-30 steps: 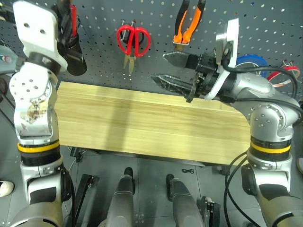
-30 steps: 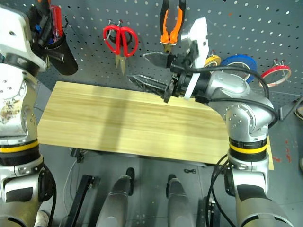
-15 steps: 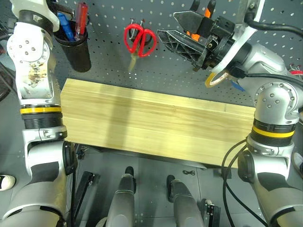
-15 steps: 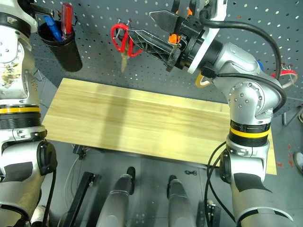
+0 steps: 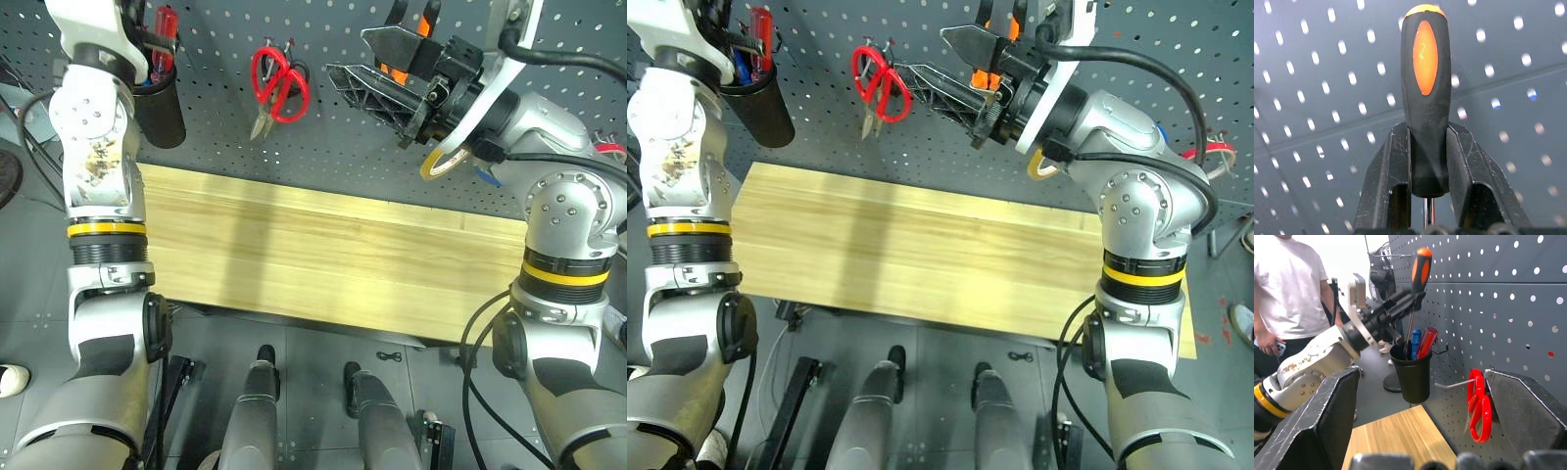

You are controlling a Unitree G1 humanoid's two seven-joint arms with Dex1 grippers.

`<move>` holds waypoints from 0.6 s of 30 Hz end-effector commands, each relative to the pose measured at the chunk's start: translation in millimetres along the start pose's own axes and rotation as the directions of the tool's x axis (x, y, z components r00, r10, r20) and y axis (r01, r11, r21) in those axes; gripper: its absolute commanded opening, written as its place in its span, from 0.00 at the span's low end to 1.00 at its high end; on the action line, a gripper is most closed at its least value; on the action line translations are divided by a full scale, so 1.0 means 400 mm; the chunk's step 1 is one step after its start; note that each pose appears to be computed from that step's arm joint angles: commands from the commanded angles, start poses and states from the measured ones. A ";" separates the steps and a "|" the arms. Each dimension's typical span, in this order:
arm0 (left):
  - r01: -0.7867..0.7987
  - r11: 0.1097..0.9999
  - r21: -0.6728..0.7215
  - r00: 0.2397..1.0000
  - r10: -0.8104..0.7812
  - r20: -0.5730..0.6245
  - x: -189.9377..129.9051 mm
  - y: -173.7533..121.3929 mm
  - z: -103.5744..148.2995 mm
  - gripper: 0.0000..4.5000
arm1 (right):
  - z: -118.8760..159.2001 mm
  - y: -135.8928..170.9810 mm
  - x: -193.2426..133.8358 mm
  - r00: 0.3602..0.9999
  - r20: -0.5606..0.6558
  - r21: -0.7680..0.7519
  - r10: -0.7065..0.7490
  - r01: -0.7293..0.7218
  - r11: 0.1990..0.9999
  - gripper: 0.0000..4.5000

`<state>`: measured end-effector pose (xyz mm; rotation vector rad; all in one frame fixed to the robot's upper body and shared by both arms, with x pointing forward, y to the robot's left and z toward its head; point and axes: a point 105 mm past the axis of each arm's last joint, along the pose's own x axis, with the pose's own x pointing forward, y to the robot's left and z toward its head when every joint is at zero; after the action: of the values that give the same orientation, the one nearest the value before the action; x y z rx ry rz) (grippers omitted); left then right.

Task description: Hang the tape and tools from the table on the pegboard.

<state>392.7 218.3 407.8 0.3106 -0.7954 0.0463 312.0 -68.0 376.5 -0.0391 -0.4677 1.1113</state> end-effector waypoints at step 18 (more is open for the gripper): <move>0.070 0.992 -0.107 0.989 -0.083 -0.121 -0.069 0.080 0.034 0.99 | -0.065 0.003 -0.105 0.986 -0.166 -0.079 -0.018 0.005 0.997 1.00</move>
<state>373.2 253.0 395.4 0.2330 -0.6368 0.0241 318.4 -95.3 332.9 -0.1400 -0.3217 1.0570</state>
